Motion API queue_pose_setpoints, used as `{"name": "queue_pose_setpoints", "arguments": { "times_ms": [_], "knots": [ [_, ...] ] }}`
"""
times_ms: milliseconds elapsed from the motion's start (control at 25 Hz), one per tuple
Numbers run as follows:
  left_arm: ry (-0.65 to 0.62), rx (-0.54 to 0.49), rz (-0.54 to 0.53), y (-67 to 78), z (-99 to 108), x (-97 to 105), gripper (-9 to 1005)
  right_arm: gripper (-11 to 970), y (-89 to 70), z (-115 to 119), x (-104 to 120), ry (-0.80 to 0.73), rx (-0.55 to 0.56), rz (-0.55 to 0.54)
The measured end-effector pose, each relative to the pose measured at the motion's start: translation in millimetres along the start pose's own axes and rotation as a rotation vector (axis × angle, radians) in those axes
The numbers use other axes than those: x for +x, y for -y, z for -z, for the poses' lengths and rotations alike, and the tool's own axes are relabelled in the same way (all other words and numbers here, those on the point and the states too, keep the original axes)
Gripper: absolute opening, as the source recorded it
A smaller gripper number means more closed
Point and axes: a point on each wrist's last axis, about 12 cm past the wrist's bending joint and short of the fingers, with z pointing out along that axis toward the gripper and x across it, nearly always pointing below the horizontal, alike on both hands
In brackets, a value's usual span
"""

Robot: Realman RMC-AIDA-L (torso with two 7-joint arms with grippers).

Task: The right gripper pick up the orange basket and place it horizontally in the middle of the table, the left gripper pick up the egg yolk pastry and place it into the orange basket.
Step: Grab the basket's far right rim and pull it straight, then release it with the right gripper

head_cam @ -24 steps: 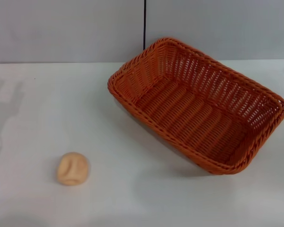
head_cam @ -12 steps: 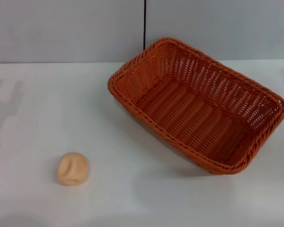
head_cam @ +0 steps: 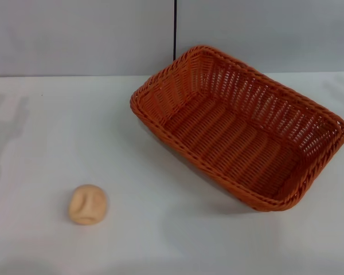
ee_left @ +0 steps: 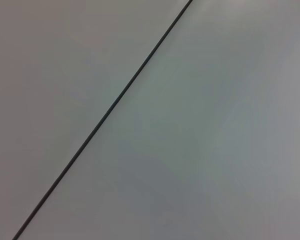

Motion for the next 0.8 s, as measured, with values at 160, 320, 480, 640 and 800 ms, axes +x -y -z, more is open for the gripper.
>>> {"name": "queue_pose_setpoints", "arguments": {
  "times_ms": [160,320,480,640,800],
  "knots": [
    [0.002,0.004,-0.001,-0.1,0,-1,666,563,-9.9,-15,-33,-0.254,-0.024,0.062],
    [0.005,0.009,0.0,0.3,0,-2,666,563,-17.5,-39,-58,-0.439,-0.027,0.101],
    [-0.003,0.016,0.0,1.5,1,-1,666,563,-26.9,-68,-75,-0.619,0.007,0.157],
    [-0.009,0.014,0.0,2.1,4,0,666,563,-32.4,-83,-77,-0.701,0.027,0.175],
    [-0.012,0.01,0.004,2.3,6,1,665,563,-36.4,-97,-74,-0.78,0.066,0.187]
  ]
}}
